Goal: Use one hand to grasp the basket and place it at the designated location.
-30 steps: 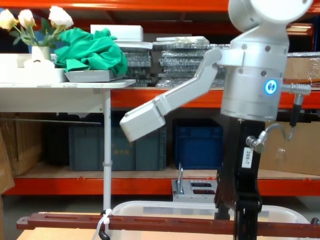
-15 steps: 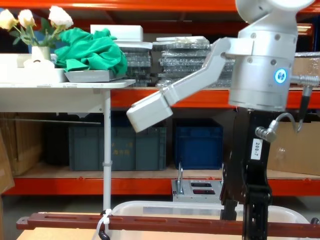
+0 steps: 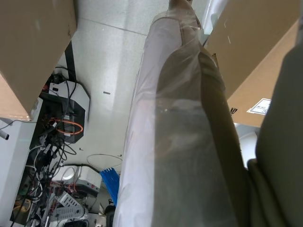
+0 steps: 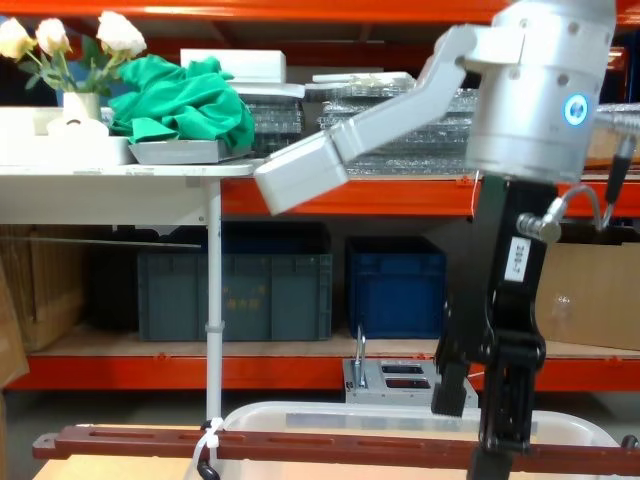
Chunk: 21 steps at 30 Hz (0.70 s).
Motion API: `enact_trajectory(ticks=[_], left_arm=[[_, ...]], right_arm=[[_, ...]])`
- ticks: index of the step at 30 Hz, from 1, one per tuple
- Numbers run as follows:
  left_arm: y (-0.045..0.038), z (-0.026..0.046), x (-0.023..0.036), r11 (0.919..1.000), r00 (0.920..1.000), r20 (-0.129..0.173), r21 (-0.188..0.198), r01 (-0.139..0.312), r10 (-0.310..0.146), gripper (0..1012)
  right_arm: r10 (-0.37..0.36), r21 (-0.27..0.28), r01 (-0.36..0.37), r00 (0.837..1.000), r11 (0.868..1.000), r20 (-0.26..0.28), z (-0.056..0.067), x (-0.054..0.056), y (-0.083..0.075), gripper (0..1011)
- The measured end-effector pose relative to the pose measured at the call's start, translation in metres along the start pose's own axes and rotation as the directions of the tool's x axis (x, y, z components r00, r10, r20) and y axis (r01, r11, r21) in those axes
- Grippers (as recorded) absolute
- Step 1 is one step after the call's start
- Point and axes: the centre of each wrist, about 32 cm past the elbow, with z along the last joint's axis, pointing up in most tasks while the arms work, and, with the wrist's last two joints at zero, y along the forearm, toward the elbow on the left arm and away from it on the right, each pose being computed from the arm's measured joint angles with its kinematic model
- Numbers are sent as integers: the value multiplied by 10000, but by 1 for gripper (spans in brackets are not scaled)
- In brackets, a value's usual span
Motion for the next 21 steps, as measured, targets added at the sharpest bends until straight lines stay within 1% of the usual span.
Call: enact_trajectory(ticks=[2,3,4,6,7,12,18,19,21], left_arm=[[0,-1,0,10000,10000,-3,2,0,0,0],[0,-1,0,10000,10000,-3,0,1,-1,0],[0,-1,0,10000,10000,-2,0,1,-1,0],[0,0,0,10000,10000,-1,0,1,-1,0],[0,-1,0,10000,10000,-2,0,1,-1,0],[0,-1,0,10000,10000,-3,1,1,-1,0],[0,-1,0,10000,10000,-2,-1,1,-1,0],[0,-1,0,10000,10000,-2,1,1,-1,0],[0,-1,0,10000,10000,-2,0,1,-1,0]], right_arm=[[-114,-248,115,9999,9996,67,36,-8,-85,1000],[-114,-248,115,9999,9996,67,36,-8,-85,1000],[-197,-373,202,9997,9991,135,63,-9,-141,1000],[-247,-482,255,9996,9985,168,80,-17,-186,1000],[-325,-582,338,9992,9977,233,103,-18,-241,1000],[-541,-791,569,9978,9952,378,156,-35,-404,1000],[-799,-1121,842,9959,9901,422,233,-51,-626,1001],[-859,-1246,908,9953,9880,440,256,-56,-695,1000],[-911,-1368,964,9948,9859,446,274,-63,-757,1000]])
